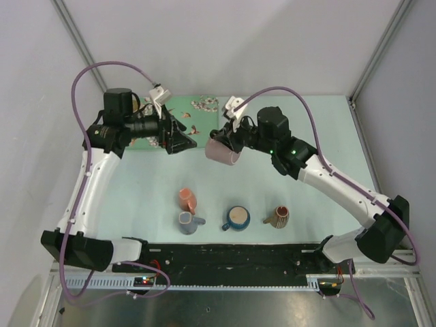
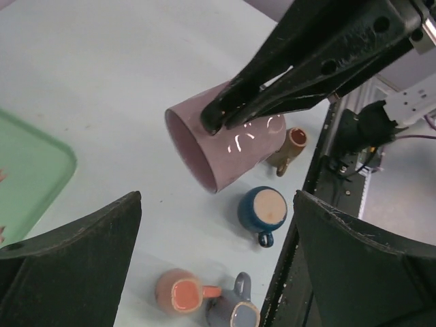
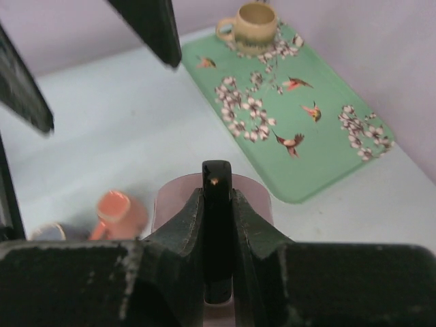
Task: Turn the mug right side up
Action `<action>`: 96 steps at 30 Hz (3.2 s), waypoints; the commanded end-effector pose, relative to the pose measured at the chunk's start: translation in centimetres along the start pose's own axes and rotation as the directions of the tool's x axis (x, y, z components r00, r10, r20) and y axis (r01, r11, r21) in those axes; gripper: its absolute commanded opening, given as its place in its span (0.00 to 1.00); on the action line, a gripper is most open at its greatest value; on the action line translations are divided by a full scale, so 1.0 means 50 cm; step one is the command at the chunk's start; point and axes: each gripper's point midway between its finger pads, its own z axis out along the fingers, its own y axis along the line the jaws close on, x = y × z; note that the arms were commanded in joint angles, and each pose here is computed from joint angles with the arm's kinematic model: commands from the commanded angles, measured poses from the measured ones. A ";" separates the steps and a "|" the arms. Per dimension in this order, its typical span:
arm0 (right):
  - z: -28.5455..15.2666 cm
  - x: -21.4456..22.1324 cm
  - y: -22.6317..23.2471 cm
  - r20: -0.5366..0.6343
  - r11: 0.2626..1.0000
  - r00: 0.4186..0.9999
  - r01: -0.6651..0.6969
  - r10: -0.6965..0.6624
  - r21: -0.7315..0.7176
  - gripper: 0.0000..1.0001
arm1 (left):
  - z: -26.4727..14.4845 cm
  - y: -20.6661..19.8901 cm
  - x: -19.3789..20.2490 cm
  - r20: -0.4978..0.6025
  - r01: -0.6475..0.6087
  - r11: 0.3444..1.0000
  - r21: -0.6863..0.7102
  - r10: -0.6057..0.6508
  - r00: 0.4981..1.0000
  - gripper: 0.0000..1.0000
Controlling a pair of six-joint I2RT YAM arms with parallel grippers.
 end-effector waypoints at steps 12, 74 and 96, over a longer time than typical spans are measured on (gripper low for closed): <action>-0.080 -0.291 -0.017 0.502 0.977 0.857 -0.192 0.120 0.095 0.00 | 0.047 -0.059 -0.042 -0.006 -0.022 0.991 0.135 0.023 1.000 0.90; -0.044 0.230 0.082 -0.160 0.916 0.914 -0.335 0.372 0.220 0.99 | -0.089 0.744 0.343 -0.497 -0.123 0.773 -0.622 -0.269 0.825 0.73; 0.053 0.367 0.434 -0.343 0.860 0.931 -0.073 -0.123 -0.505 0.94 | -0.176 0.377 0.169 -0.274 -0.096 0.820 -0.564 -0.075 0.959 0.91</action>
